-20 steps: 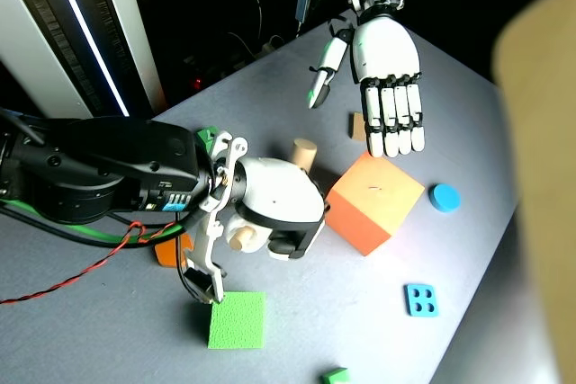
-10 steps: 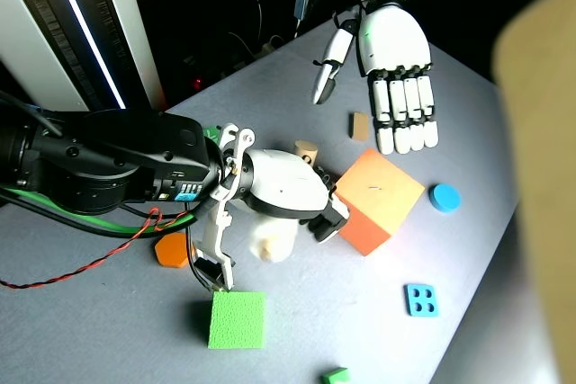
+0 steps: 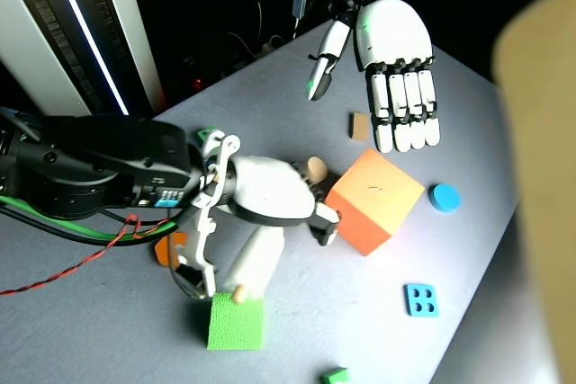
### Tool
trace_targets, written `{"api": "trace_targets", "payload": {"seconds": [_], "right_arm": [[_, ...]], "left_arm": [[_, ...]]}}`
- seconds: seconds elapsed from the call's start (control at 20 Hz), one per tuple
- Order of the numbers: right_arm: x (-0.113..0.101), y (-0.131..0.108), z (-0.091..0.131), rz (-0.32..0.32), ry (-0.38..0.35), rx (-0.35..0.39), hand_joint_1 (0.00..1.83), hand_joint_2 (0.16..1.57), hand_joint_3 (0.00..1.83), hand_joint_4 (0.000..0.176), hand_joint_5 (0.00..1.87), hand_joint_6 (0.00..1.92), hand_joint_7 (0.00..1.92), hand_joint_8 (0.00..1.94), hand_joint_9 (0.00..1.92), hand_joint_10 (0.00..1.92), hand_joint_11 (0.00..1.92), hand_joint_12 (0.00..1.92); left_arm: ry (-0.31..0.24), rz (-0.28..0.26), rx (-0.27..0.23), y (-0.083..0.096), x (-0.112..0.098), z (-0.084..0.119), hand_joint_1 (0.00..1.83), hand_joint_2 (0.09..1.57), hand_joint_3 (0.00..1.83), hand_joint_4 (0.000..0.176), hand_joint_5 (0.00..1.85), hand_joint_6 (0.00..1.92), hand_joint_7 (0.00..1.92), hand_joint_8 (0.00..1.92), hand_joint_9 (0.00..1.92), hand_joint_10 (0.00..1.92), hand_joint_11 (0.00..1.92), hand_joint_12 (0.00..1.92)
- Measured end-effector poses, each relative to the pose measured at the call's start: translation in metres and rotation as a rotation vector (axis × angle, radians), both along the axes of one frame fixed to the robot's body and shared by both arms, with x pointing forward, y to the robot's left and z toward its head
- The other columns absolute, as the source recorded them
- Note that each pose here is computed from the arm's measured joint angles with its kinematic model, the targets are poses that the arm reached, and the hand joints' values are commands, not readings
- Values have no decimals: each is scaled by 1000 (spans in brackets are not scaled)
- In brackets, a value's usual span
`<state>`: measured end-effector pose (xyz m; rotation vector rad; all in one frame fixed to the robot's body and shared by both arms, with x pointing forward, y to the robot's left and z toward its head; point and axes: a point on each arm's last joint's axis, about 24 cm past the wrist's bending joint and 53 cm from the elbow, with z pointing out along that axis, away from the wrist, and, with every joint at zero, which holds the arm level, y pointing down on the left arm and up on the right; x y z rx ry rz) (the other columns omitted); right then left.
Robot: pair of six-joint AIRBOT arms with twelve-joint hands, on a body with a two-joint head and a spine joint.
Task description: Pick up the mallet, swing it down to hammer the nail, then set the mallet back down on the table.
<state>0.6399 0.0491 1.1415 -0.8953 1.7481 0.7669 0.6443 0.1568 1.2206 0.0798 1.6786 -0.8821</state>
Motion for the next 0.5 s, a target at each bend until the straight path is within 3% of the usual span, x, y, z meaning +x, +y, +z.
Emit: {"api": "trace_targets", "payload": {"seconds": [0.2,0.5], "right_arm": [[-1,-4,22,-4,-20,30,447,1174,0,0,340,0,381,0,394,0,85,741],[-5,-12,55,-33,-26,91,429,1129,0,0,297,3,324,2,329,1,6,782]], "left_arm": [[-8,7,-1,3,2,6,0,1171,0,0,13,2,18,5,5,1,1,1],[-10,10,-2,3,3,8,0,1177,0,0,20,6,13,3,7,1,10,5]]}}
